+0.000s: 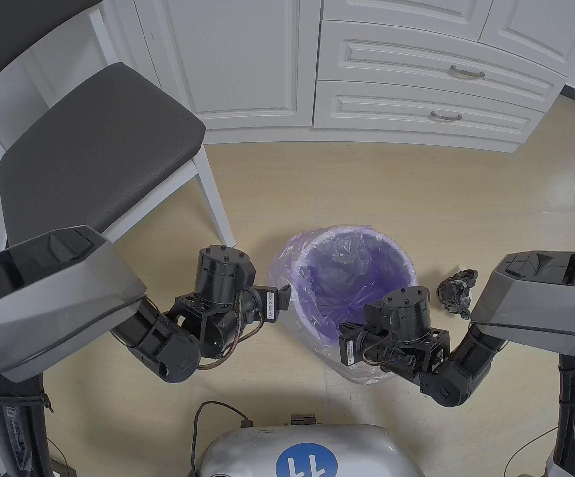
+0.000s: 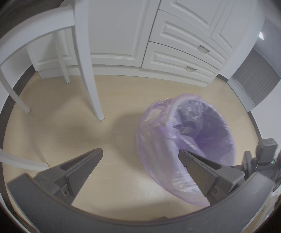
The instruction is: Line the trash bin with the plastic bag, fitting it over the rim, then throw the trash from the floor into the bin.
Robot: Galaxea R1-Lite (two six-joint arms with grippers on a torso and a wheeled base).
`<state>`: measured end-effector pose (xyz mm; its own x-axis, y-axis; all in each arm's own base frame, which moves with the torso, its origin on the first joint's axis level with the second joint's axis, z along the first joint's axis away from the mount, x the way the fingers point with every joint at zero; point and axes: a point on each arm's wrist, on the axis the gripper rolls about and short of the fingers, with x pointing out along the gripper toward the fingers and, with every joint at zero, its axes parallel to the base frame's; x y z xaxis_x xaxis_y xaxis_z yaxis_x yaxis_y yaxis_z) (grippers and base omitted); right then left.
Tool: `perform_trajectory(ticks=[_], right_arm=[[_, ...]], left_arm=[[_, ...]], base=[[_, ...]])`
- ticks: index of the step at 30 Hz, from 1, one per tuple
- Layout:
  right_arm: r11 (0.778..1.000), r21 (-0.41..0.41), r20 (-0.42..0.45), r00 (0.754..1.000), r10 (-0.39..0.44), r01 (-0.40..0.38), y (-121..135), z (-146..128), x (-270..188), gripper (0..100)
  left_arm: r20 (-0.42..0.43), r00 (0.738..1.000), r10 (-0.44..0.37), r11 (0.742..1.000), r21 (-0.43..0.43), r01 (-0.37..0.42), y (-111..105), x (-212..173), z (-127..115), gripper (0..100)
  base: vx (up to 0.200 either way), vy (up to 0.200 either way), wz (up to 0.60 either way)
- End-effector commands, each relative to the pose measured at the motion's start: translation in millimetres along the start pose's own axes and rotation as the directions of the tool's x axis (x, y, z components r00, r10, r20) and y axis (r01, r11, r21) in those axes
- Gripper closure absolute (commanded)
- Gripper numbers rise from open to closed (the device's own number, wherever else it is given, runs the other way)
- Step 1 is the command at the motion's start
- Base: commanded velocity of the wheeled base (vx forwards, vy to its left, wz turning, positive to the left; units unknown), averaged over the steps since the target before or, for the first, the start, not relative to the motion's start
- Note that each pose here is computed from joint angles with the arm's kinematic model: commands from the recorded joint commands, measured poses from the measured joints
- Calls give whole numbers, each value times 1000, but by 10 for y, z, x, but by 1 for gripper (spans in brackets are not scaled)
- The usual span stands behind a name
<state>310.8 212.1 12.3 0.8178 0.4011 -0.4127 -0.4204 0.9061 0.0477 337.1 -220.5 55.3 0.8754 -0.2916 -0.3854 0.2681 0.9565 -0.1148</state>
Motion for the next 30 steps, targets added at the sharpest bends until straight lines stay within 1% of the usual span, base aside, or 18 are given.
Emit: perform_trajectory(ticks=[1,5,8,11,17,22,24,25,26,30], right_arm=[[1000,0,0,1000,0,0,1,2,-7,100],[1000,0,0,1000,0,0,-5,3,-7,100],[1000,0,-1,1000,0,0,-5,-2,-4,100],[1000,1,-3,1000,-2,2,-15,-13,11,100],[1000,5,-2,1000,-2,2,-41,-10,30,100],[1000,10,0,1000,-3,3,-57,-5,27,100],[1000,11,12,1000,-2,2,-57,31,-3,100],[1000,11,12,1000,-2,2,-57,31,-3,100],[1000,15,33,999,-3,2,-61,84,-32,100],[1000,20,44,999,-13,12,-115,161,-119,100]], left_arm=[[-34,999,33,999,-2,-33,111,145,-133,0],[-46,998,42,999,-1,-42,139,183,-184,0],[-61,997,36,999,0,-36,144,254,-257,0],[-91,996,16,1000,1,-16,136,379,-379,0],[-109,994,24,1000,2,-24,151,535,-511,0],[-91,995,29,1000,-6,-30,162,503,-463,0],[-67,997,27,1000,-11,-28,163,360,-317,0],[-67,997,27,1000,-11,-28,163,360,-317,0],[-62,998,24,1000,-13,-25,171,272,-265,0],[-54,998,18,1000,-5,-18,169,83,-157,0]], base=[[0,0,0],[0,0,0],[0,0,0],[0,0,0],[0,0,0],[0,0,0],[0,0,0],[0,0,0],[0,0,0],[0,0,0]])
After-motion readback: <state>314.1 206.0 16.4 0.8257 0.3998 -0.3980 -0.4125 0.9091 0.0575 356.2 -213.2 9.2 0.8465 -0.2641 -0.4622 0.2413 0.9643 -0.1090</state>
